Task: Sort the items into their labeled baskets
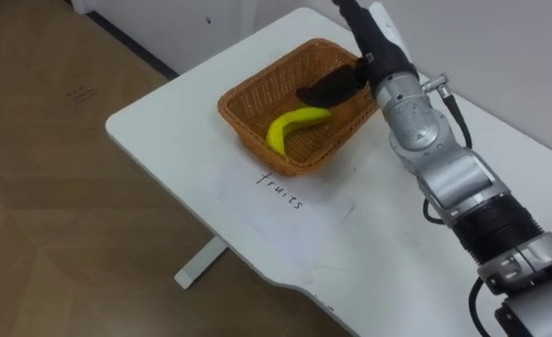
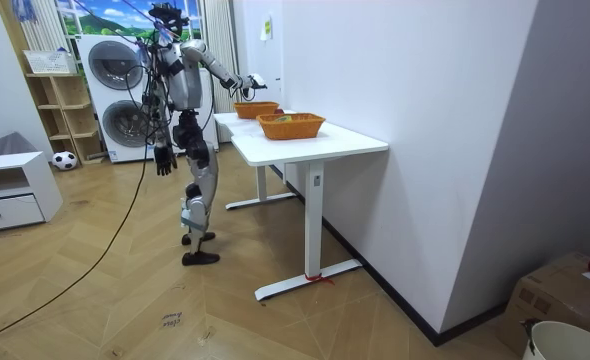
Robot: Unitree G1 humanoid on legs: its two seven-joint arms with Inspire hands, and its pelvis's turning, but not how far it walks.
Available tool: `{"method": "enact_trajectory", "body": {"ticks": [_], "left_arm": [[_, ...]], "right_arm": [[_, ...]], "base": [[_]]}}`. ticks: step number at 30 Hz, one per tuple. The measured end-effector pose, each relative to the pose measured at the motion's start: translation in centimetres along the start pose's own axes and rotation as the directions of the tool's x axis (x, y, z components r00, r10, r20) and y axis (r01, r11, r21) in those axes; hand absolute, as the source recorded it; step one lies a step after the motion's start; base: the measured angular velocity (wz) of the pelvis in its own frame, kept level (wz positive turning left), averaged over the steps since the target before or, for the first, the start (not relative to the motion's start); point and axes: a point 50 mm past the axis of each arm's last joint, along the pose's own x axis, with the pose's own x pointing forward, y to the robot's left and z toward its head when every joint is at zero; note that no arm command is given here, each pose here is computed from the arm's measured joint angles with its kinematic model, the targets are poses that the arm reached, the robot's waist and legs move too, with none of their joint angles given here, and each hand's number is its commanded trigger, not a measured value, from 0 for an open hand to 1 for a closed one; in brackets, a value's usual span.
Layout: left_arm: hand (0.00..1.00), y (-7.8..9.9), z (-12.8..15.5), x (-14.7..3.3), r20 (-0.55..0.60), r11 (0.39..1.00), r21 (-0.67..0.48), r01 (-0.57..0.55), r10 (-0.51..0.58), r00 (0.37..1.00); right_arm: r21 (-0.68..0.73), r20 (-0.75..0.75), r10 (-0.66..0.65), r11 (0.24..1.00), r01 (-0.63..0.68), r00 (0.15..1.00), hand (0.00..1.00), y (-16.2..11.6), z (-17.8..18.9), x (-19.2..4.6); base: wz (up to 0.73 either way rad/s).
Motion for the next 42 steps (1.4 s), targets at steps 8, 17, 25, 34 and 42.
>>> {"method": "enact_trajectory", "body": {"ticks": [8, 17, 25, 34, 42], "left_arm": [[0.00, 0.1, 0.8, 0.1, 0.014, 1.000, -0.004, -0.025, 0.025, 1.000], [0.00, -0.3, 2.0, 0.2, 0.043, 1.000, -0.005, -0.024, 0.024, 0.999], [0.00, -0.5, 3.1, 0.3, 0.077, 1.000, -0.011, -0.021, 0.022, 0.997], [0.00, -1.0, 3.9, 0.3, 0.100, 0.999, -0.026, -0.044, 0.046, 0.994], [0.00, -1.2, 4.4, 0.3, 0.108, 0.998, -0.045, -0.055, 0.059, 0.992]], "right_arm": [[0.043, 0.008, -0.020, 0.999, 0.020, 1.000, 0.00, -0.6, 0.3, 0.1], [0.088, 0.032, -0.091, 0.992, 0.088, 0.995, 0.00, -2.5, 0.5, 0.2], [0.113, 0.070, -0.173, 0.980, 0.165, 0.982, 0.00, -4.6, 1.2, 0.1], [0.185, 0.046, -0.283, 0.945, 0.270, 0.958, 0.00, -6.8, 0.9, 0.0], [0.246, 0.082, -0.300, 0.930, 0.273, 0.950, 0.00, -7.4, 2.0, -0.2]], "base": [[-0.07], [-0.11], [-0.12], [-0.04], [-0.19]]}}
